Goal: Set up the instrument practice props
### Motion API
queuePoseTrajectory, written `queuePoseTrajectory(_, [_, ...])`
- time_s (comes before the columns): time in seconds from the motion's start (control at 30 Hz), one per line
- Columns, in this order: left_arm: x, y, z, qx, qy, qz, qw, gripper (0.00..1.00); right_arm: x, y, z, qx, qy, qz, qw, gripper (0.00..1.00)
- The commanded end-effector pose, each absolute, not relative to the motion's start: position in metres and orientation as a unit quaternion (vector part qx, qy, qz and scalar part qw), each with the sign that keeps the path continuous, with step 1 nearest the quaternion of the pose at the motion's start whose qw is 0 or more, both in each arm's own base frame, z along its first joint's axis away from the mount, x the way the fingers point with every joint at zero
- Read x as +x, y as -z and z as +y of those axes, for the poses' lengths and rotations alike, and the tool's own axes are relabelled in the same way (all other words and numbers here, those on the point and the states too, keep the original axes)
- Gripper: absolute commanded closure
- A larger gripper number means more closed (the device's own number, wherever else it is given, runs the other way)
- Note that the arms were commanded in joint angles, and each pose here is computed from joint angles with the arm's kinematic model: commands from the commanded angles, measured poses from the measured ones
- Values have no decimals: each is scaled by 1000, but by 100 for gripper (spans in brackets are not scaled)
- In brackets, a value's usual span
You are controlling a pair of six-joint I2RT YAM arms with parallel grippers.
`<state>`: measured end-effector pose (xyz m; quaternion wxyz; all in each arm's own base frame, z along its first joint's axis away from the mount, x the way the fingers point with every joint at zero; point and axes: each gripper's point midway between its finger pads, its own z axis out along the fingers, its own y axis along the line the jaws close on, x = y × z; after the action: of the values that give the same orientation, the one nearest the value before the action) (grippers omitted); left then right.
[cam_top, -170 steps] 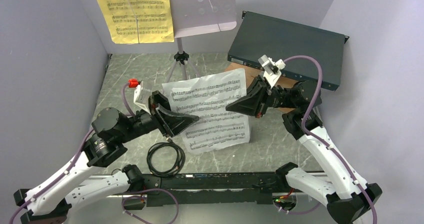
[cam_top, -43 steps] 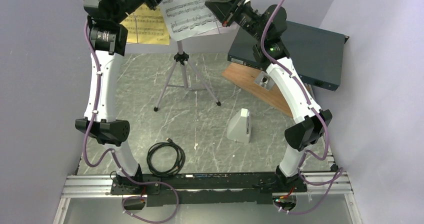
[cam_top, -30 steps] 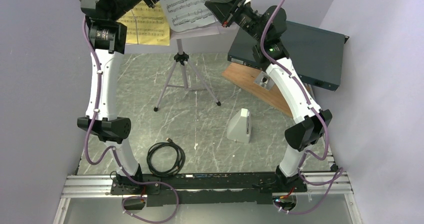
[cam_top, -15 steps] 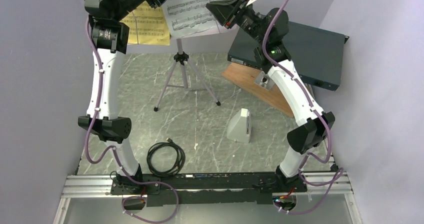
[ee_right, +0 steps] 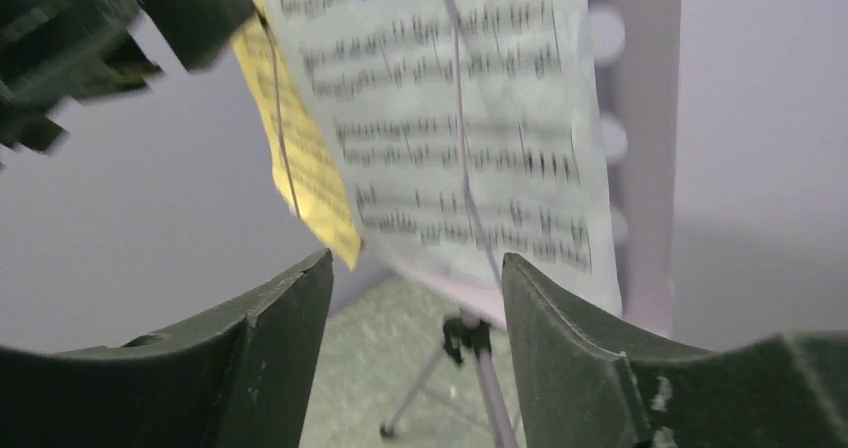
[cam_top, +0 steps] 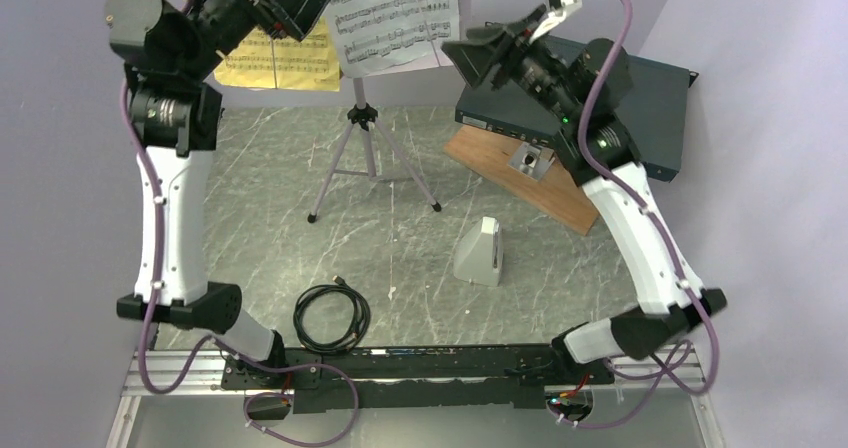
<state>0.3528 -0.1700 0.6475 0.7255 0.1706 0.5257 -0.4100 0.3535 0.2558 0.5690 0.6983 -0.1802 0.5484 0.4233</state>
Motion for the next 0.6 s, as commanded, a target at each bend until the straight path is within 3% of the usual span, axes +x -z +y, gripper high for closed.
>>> queuePoseTrajectory(0.0, [318,-640,-149,108,398,557,721,5,327,-519,229,-187,-363,615,675,32])
queuePoseTrajectory(0.17, [280,-609,-144,80,412,589,691,1,278,-462,201,-183,-344,648,655,18])
queuePoseTrajectory(0.4, [222,-552,-155,97,462,612,635,1,203,-374,203,-240,-404,686,556,12])
queuePoseTrajectory(0.57, [202,-485,-167,104,503,647,563,0,195,-313,185,-247,-353,716,549,3])
